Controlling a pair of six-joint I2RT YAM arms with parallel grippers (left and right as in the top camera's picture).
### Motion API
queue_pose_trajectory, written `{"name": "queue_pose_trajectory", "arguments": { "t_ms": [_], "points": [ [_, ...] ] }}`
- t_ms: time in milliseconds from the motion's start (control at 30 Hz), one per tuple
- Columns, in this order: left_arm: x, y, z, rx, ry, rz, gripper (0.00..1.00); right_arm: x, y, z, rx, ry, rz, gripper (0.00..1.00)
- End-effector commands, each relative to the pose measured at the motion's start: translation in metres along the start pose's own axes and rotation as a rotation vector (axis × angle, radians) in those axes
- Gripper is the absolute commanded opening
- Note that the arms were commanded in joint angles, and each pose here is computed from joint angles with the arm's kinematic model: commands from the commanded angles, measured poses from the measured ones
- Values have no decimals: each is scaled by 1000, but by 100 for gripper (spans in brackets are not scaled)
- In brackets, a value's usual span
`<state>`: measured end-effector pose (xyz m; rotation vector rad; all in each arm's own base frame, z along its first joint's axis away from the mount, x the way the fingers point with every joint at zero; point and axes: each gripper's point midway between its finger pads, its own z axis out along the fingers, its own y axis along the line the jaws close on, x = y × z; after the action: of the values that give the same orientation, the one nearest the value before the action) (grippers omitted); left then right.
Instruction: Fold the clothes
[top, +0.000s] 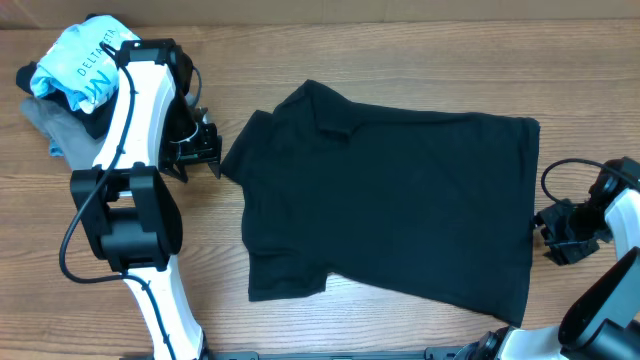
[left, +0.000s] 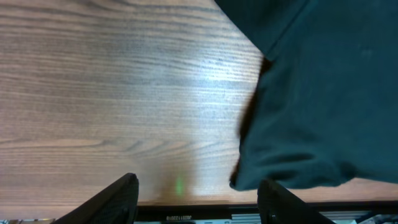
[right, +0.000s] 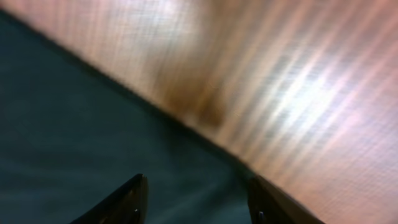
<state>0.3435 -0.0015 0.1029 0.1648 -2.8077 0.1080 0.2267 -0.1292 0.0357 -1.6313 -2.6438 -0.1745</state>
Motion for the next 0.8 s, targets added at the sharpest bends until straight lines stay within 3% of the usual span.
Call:
{"name": "queue_pose_trajectory", "arguments": {
  "t_ms": [0, 200, 433, 567, 767],
  "points": [
    [13, -6, -39, 26, -123, 38, 67, 6, 37, -22, -201, 16, -124, 56],
    [29, -16, -48, 48, -139, 60, 71, 28, 58, -40, -358, 73, -217, 56],
    [56, -45, 30, 100, 70, 93, 68, 32, 57, -44, -363, 76, -238, 57],
    [68, -48, 76, 86, 133, 60, 69, 31, 57, -44, -365, 72, -239, 59],
    [83, -63, 132, 188, 171, 55, 73, 28, 58, -44, -367, 57, -243, 61]
  ]
}}
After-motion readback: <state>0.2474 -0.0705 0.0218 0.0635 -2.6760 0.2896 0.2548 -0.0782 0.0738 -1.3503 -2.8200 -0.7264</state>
